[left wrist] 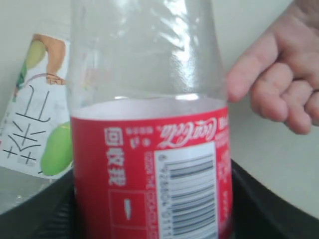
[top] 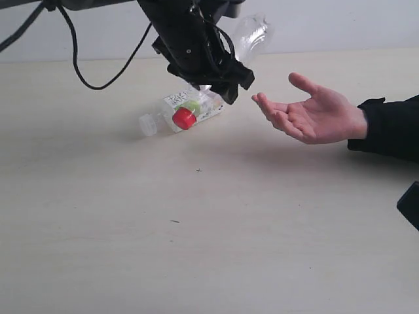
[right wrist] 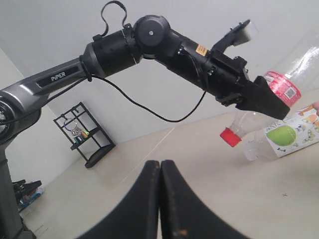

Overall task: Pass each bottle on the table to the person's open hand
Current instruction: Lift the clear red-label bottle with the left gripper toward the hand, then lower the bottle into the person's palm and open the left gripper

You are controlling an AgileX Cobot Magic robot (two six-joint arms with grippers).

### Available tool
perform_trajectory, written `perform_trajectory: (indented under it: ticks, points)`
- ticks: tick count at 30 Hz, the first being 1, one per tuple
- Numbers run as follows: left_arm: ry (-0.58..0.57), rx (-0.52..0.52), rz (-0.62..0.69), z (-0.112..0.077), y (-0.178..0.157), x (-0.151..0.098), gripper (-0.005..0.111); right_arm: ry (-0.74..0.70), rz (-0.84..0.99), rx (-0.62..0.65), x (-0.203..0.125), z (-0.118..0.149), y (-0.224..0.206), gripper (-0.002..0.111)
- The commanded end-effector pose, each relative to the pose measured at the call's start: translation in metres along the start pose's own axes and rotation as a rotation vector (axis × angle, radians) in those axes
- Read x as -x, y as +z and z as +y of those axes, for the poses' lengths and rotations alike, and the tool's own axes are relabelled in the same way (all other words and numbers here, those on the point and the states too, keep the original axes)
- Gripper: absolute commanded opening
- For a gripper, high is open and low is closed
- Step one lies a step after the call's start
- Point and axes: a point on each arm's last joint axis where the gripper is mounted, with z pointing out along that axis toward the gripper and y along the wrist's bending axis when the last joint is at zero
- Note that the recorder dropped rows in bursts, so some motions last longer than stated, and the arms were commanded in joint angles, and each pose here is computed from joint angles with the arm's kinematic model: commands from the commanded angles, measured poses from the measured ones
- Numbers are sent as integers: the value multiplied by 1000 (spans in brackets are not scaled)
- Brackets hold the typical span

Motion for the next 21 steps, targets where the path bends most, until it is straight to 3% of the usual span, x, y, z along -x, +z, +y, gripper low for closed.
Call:
perform_trajectory:
  ticks: [1,5,11,15,21]
  points:
    - [183,9,-19,-3,-31,3,0,4,-4,-1,-1,-1,0,0]
    - [413,2,6,-8,-45,0,0,4,-4,-1,-1,-1,0,0]
    - [1175,-34,42,-30,-46,-4,0,4,-4,-1,-1,-1,0,0]
    - [1372,40,-71,-42,-42,7,0,4,-4,-1,-1,-1,0,0]
    - [1654,108,-119,-42,-29,14,0,4,-4,-1,-1,-1,0,0]
